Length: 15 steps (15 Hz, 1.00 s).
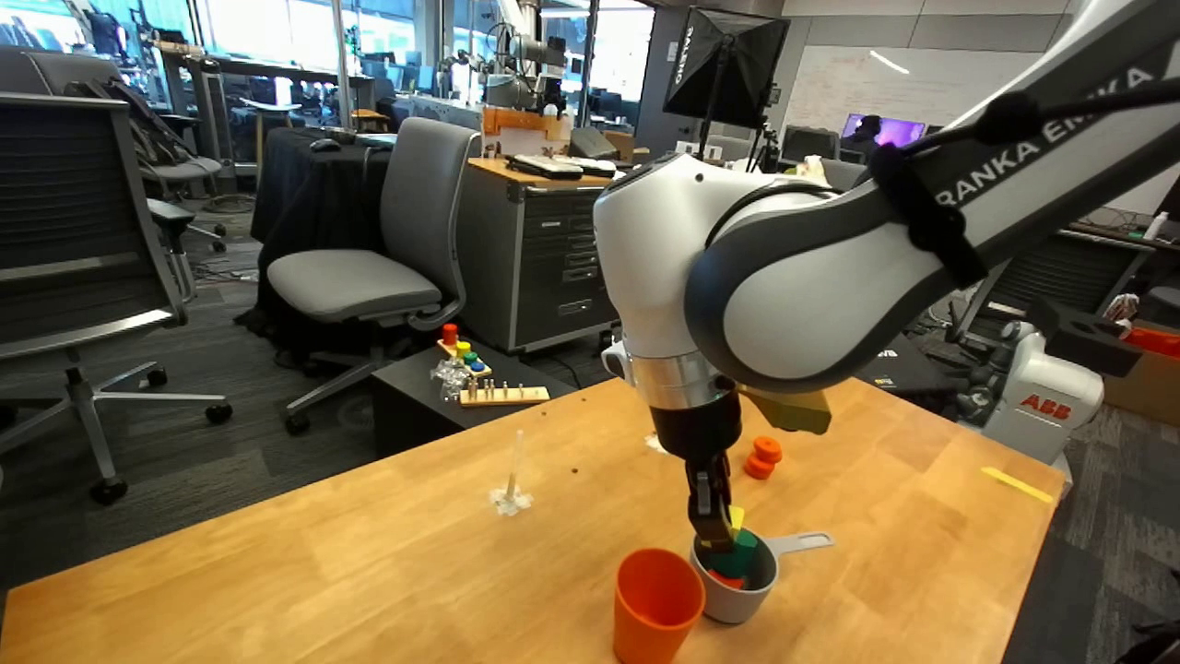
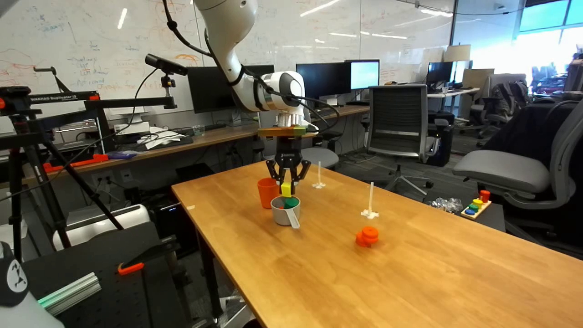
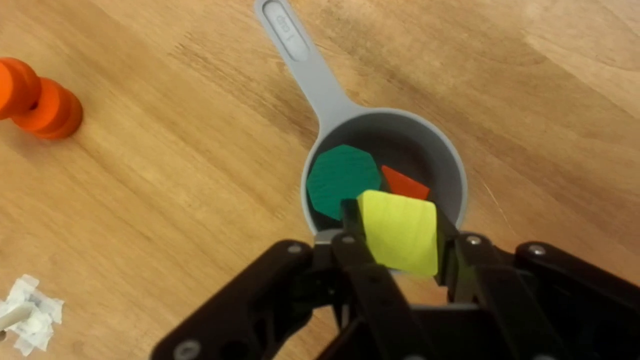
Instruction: Put the orange, green and yellow building blocks in the grey pot
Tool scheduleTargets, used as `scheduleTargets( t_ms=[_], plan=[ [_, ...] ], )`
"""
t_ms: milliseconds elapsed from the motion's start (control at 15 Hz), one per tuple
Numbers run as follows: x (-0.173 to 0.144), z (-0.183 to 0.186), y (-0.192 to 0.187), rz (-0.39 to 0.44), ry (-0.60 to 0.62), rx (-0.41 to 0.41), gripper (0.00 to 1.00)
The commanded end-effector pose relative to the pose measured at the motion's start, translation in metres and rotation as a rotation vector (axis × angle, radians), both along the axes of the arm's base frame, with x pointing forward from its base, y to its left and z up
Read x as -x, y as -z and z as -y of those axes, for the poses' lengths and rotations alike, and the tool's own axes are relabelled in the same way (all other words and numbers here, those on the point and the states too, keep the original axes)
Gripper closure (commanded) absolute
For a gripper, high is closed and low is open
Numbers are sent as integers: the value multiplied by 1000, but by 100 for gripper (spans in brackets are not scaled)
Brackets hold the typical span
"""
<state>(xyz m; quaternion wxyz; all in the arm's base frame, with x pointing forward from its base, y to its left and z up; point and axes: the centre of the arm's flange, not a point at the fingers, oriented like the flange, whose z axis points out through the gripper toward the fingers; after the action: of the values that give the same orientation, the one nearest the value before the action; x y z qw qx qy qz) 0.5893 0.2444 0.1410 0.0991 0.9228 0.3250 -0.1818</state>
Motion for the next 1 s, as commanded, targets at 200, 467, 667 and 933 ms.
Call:
scheduleTargets(
  t_ms=[200,467,667,933],
  plan=[
    [-1,-20,1,-4,2,32,86],
    [2,-23,2,-11,6,36,42],
    [4,-20,3,-20,2,35,19],
    [10,-6,6,-58,-12,20,0]
  ],
)
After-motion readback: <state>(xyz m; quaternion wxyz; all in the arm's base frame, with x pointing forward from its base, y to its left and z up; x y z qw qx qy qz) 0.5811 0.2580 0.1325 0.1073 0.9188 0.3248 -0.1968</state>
